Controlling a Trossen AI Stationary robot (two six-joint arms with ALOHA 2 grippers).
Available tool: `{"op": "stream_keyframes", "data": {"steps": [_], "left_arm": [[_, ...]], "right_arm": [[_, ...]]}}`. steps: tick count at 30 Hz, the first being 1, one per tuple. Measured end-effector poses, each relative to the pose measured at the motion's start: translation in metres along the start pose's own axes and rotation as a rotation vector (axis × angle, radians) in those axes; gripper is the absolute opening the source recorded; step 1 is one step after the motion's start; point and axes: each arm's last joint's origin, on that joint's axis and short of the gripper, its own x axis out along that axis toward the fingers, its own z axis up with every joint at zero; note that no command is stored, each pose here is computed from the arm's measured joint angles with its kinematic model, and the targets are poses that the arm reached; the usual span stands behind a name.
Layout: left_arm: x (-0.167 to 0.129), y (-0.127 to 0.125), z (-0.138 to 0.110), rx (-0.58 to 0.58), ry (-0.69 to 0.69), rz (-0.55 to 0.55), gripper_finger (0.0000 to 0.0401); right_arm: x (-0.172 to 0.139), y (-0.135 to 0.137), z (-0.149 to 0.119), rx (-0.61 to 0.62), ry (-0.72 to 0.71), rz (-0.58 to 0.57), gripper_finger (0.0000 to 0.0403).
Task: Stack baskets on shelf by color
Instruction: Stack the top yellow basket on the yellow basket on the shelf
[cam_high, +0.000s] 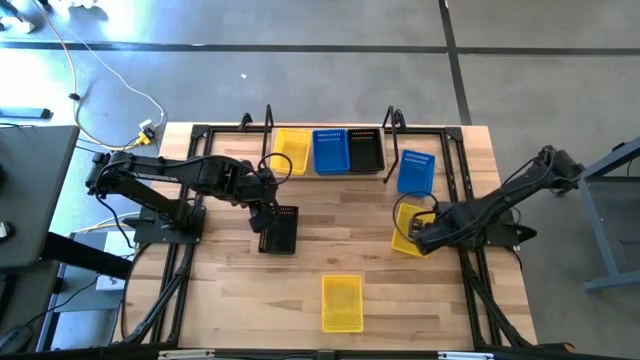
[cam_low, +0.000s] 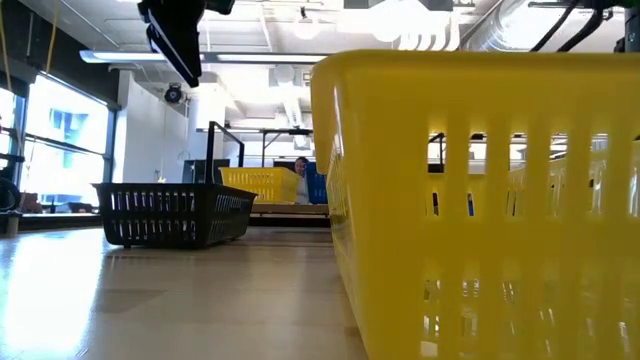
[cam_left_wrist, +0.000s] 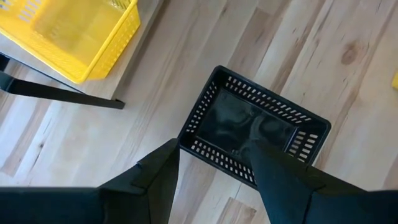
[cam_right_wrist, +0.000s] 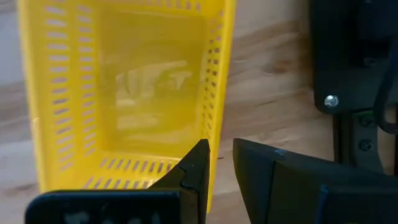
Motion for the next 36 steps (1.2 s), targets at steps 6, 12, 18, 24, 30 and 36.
{"op": "stream_keyframes", "data": {"steps": [6,12,18,24,30,36], "left_arm": [[0.0,-0.001,0.001,0.025,-0.011,-0.01,0.0186],[0.0,-0.001,0.001,0.038,-0.011,-0.01,0.0186],[0.0,-0.001,0.001,0.057,-0.011,-0.01,0.0186],[0.0,-0.001,0.002,0.068,-0.025,-0.014,0.0186],[-0.002,-0.008,0.01,0.132,-0.118,-0.056,0.0186],[-0.005,-0.018,0.016,0.232,-0.216,-0.093,0.0186]], "right_arm": [[0.009,0.006,-0.004,0.027,-0.034,-0.036,0.0057],[0.015,0.012,-0.009,0.062,-0.037,-0.04,0.0057],[0.025,0.017,-0.014,0.067,-0.056,-0.079,0.0057],[0.03,0.023,-0.018,0.066,-0.07,-0.065,0.001],[0.019,0.031,-0.021,0.085,-0.079,-0.003,0.0005],[-0.01,0.05,-0.024,0.101,-0.113,0.161,0.0003]]}}
